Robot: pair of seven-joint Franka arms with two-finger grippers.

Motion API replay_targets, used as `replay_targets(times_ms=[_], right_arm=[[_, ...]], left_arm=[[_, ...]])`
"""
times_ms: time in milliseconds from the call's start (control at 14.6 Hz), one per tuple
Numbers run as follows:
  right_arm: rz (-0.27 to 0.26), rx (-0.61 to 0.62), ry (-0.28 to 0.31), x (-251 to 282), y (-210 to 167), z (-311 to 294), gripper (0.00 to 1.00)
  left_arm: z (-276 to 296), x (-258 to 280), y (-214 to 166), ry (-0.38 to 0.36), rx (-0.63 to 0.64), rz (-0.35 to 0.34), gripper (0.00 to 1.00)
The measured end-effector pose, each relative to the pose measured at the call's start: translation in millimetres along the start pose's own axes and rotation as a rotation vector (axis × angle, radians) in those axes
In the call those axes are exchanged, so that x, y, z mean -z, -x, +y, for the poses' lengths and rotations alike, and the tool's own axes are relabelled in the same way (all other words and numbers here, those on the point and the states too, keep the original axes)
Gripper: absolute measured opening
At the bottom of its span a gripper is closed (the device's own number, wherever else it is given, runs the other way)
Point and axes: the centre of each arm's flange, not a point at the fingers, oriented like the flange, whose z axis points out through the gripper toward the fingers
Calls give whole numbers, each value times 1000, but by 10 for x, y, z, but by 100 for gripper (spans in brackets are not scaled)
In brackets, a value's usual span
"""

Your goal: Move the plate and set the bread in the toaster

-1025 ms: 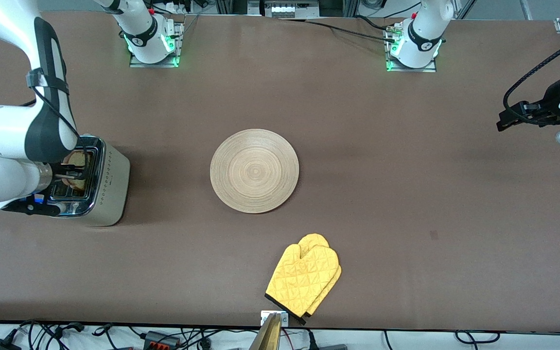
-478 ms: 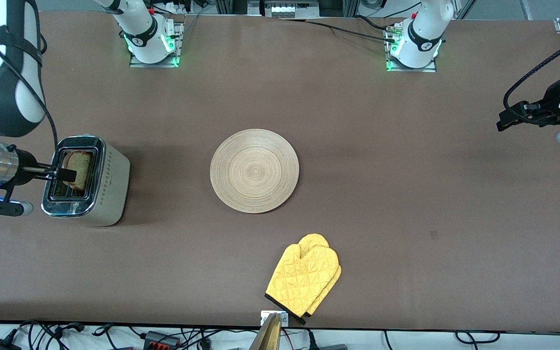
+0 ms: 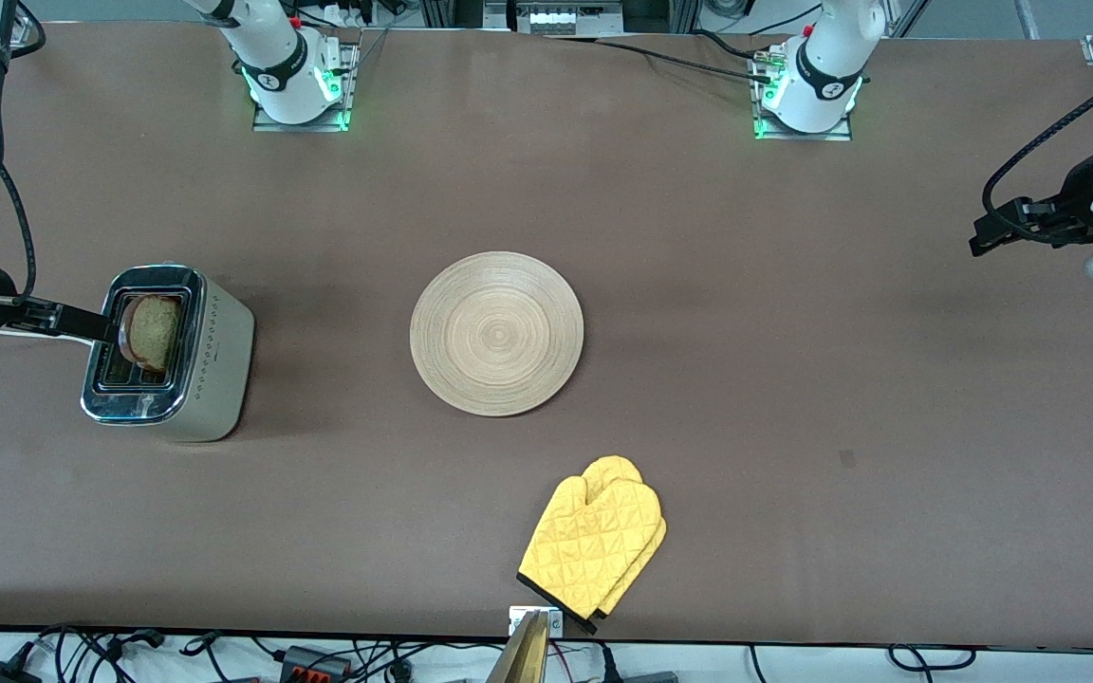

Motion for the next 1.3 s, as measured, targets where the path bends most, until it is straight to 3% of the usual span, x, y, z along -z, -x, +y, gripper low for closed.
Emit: replay_targets(times_ms=[273,478,683,1093,1298], right_arm=[[11,14,-3,22,-1,-10,100],[72,37,-23,153,-13,125,100],[120,71,18,237,54,232,100],[120,90,28,249,403,213,100],[95,98,26,152,709,271,100]], left_arm=[[0,0,0,0,0,0,100],[0,0,0,0,0,0,100],[0,0,0,0,0,0,100],[-1,1,0,0,0,0,100],[-1,1,0,0,0,0,100]])
